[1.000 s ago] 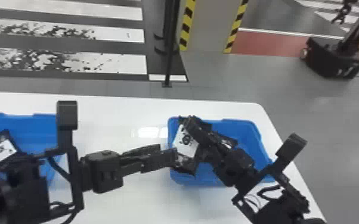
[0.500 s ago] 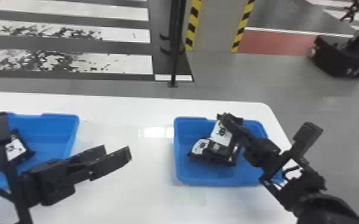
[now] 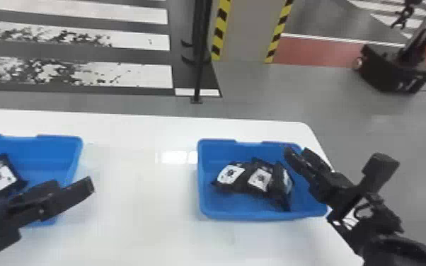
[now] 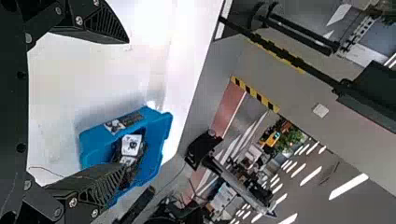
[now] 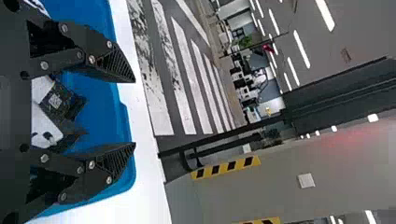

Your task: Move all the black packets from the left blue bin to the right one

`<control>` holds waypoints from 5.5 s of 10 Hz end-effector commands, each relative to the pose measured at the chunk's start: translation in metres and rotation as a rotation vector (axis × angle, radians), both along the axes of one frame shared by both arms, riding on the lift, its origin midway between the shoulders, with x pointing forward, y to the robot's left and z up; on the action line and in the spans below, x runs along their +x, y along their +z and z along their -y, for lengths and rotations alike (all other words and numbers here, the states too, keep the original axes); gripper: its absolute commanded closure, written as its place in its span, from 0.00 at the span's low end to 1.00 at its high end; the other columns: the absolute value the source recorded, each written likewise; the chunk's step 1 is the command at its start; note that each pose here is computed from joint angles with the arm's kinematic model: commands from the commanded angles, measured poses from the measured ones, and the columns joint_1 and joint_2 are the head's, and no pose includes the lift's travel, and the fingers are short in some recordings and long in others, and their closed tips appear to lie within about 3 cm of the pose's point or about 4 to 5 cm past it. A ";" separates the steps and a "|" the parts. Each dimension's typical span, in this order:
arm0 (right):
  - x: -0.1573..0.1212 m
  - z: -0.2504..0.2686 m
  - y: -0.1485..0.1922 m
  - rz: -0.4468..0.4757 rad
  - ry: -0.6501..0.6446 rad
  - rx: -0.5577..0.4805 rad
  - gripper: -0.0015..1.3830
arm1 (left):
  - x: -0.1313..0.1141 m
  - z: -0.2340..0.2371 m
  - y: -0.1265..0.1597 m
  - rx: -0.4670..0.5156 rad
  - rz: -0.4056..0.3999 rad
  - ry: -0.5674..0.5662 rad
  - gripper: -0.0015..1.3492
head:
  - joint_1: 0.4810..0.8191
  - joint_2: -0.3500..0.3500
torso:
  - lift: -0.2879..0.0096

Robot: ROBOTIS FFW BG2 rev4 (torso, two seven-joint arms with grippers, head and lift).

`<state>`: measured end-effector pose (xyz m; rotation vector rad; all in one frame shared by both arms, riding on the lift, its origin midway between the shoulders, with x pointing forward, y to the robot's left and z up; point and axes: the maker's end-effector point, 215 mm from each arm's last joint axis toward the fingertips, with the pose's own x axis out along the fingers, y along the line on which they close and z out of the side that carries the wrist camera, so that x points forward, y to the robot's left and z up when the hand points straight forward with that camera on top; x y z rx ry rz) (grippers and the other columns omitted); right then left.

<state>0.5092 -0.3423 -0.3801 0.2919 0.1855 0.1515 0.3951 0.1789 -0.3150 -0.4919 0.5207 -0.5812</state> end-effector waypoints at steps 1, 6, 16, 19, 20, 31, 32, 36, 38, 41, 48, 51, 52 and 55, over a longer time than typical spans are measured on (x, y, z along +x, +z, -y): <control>-0.029 -0.005 0.027 0.065 -0.012 -0.100 0.12 | 0.007 -0.032 -0.007 0.064 -0.016 0.065 0.17 | 0.63 0.21 | 0.46; -0.126 -0.059 0.078 0.162 -0.003 -0.153 0.11 | 0.015 -0.132 -0.035 0.218 -0.129 0.287 0.17 | 0.63 0.43 | 0.46; -0.153 -0.086 0.046 0.047 0.040 -0.023 0.13 | 0.101 -0.211 -0.096 0.131 -0.321 0.477 0.17 | 0.63 0.76 | 0.46; -0.154 -0.088 0.038 0.026 0.046 0.005 0.13 | 0.114 -0.199 -0.116 0.120 -0.377 0.473 0.17 | 0.63 0.74 | 0.46; -0.154 -0.089 0.034 0.016 0.049 0.013 0.13 | 0.122 -0.193 -0.119 0.100 -0.379 0.475 0.18 | 0.63 0.74 | 0.46; -0.158 -0.098 0.011 -0.045 0.077 0.096 0.14 | 0.146 -0.191 -0.146 0.151 -0.379 0.524 0.89 | 0.63 0.72 | 0.46; -0.159 -0.098 0.011 -0.045 0.079 0.096 0.14 | 0.142 -0.188 -0.148 0.138 -0.382 0.515 0.89 | 0.63 0.72 | 0.46; -0.160 -0.099 0.010 -0.049 0.079 0.111 0.15 | 0.085 -0.153 -0.115 0.235 -0.363 0.388 0.89 | 0.63 0.69 | 0.46; -0.161 -0.100 0.010 -0.052 0.082 0.118 0.15 | 0.056 -0.142 -0.096 0.292 -0.349 0.344 0.88 | 0.63 0.67 | 0.46; -0.160 -0.103 0.007 -0.062 0.091 0.121 0.15 | 0.048 -0.174 -0.085 0.337 -0.366 0.386 0.19 | 0.63 0.69 | 0.46; -0.160 -0.106 -0.001 -0.083 0.100 0.140 0.15 | 0.135 -0.227 -0.095 0.341 -0.353 0.500 0.14 | 0.63 0.83 | 0.46; -0.159 -0.107 -0.006 -0.093 0.105 0.145 0.15 | 0.162 -0.210 -0.114 0.329 -0.410 0.453 0.14 | 0.63 0.79 | 0.46; -0.158 -0.108 -0.006 -0.092 0.107 0.148 0.15 | 0.168 -0.214 -0.120 0.335 -0.426 0.460 0.13 | 0.63 0.78 | 0.46; -0.155 -0.110 -0.013 -0.100 0.115 0.156 0.15 | 0.192 -0.201 -0.128 0.325 -0.478 0.407 0.12 | 0.63 0.76 | 0.46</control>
